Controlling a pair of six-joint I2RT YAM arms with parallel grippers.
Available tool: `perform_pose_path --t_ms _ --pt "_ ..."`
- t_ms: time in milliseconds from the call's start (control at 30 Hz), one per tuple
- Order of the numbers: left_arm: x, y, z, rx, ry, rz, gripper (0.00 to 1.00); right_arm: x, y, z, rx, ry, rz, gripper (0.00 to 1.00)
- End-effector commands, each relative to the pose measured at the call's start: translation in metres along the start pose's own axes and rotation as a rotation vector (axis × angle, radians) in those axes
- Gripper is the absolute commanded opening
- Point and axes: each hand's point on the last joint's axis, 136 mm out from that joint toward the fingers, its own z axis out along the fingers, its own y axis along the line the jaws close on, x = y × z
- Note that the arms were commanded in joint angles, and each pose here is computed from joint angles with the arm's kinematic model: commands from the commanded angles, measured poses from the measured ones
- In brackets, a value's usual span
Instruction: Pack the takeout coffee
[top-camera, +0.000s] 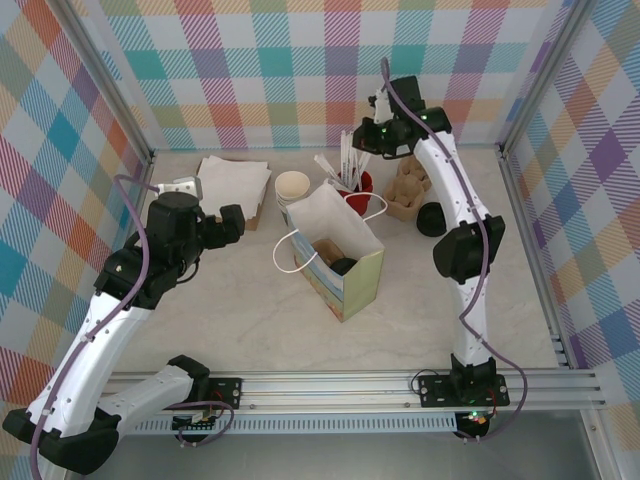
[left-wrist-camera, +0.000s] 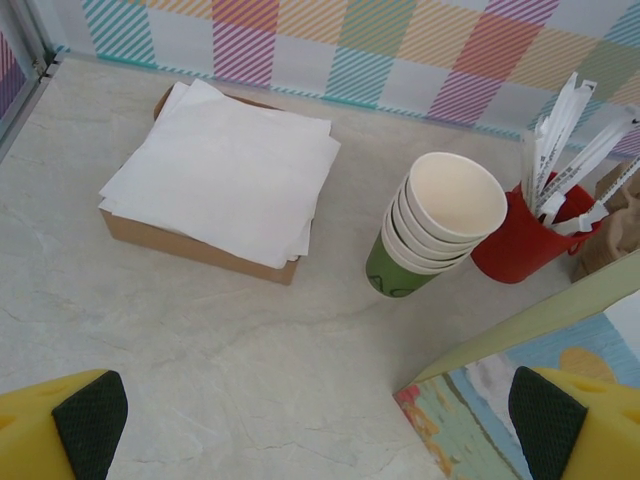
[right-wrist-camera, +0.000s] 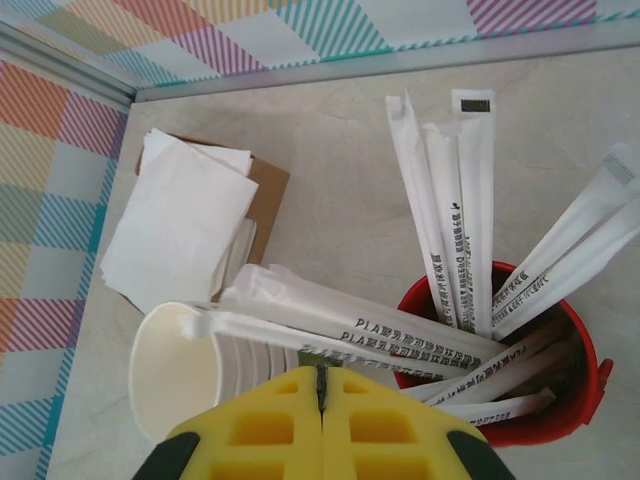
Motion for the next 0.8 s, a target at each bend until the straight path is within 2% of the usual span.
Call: perform_pose_path --t_ms 0,433,767 --pt "-0.007 -0.001 -0.003 0.018 -0.040 -0.040 1.00 -0.017 0.037 -0.057 -0.040 -0.100 -0.072 0.05" --pt "-0.010 -0.010 -0.002 0.066 -0.041 -0.083 1.00 -0.022 0.074 -0.132 -0.074 -0.209 -0.128 0.05" --pt "-0.003 -0.020 0.004 0.099 0.010 -0.106 1.00 -0.018 0.105 -0.191 -0.133 -0.286 -0.165 0.05"
